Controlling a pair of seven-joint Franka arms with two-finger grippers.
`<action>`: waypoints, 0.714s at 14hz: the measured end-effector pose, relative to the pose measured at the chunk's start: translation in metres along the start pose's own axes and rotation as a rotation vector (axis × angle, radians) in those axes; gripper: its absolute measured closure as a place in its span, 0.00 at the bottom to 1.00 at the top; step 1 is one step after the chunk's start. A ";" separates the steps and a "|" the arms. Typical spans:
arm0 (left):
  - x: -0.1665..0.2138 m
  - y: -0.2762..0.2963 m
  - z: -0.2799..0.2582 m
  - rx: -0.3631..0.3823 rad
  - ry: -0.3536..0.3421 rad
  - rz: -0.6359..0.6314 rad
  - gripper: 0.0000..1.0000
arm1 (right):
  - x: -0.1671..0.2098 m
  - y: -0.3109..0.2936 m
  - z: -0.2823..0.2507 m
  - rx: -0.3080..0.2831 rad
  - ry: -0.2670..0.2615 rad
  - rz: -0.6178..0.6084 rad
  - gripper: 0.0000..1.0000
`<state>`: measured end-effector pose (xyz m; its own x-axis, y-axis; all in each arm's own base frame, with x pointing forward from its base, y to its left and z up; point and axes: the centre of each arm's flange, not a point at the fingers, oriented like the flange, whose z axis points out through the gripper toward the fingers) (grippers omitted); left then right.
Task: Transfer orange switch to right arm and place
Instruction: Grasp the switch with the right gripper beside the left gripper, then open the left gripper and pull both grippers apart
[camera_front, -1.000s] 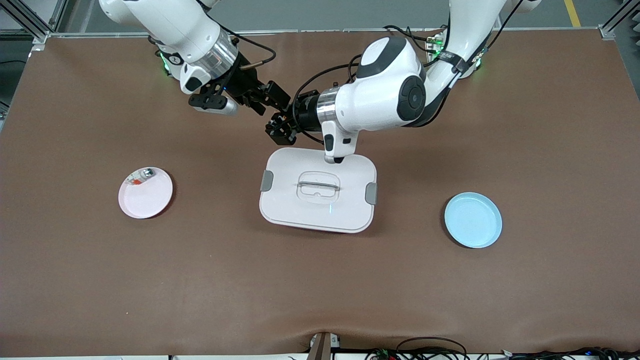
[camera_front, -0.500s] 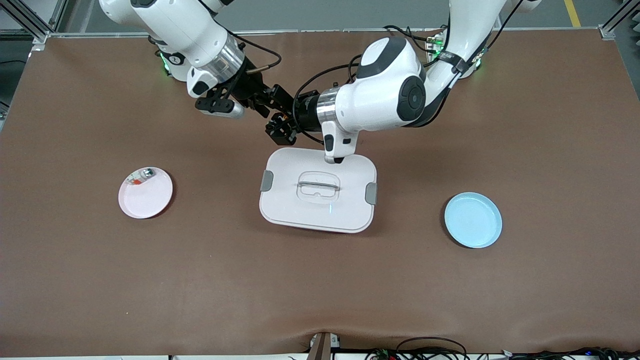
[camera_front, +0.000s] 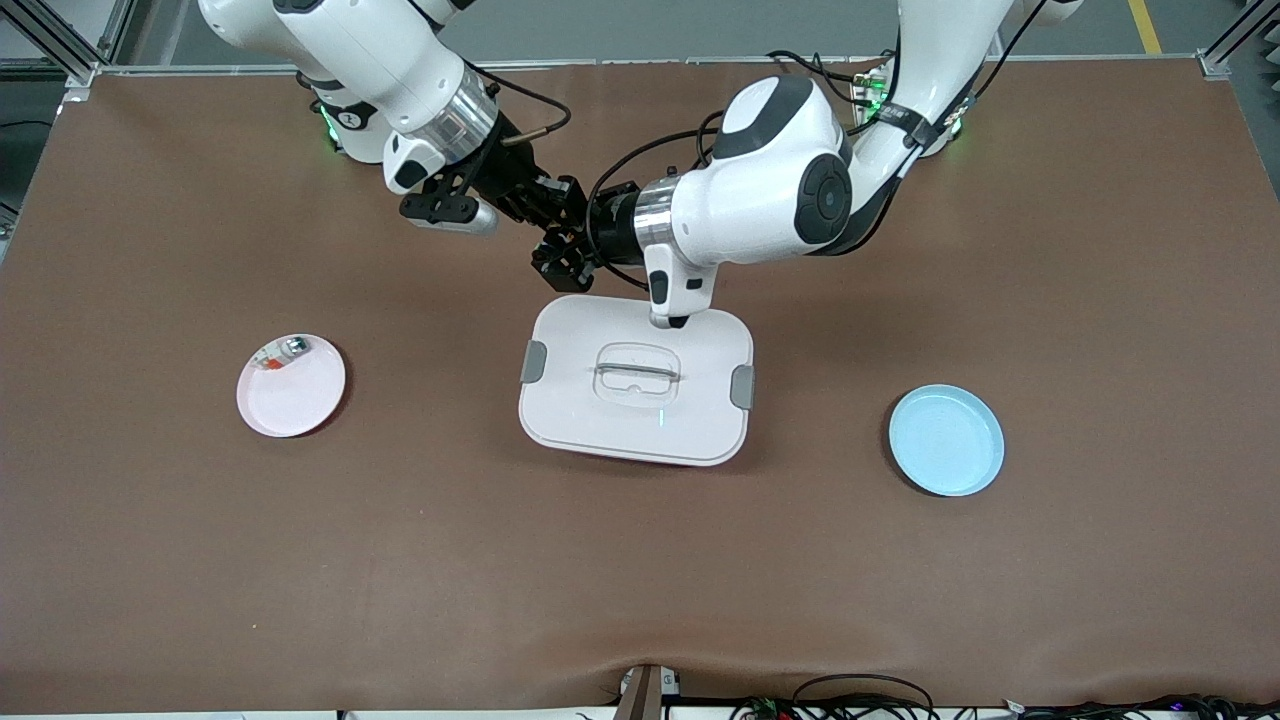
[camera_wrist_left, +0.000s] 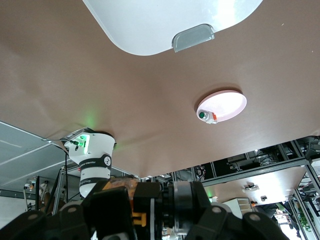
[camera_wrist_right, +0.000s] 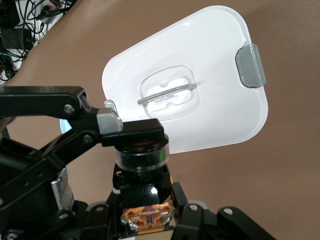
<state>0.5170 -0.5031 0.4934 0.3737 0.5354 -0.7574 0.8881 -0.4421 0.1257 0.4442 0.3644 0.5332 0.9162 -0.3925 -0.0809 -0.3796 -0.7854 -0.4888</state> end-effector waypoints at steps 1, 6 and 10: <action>0.000 0.000 0.000 0.000 0.000 0.000 0.28 | 0.000 0.000 0.000 0.000 0.000 0.000 0.58; 0.000 0.000 0.000 -0.001 0.000 0.000 0.28 | 0.000 0.000 0.000 0.001 0.000 0.000 0.58; -0.001 0.003 -0.006 -0.015 0.000 0.003 0.00 | 0.000 0.000 0.000 -0.003 -0.002 0.004 0.58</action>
<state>0.5210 -0.5007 0.4983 0.3761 0.5341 -0.7572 0.8909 -0.4329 0.1372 0.4444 0.3643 0.5330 0.9150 -0.3946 -0.0847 -0.3836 -0.7852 -0.4862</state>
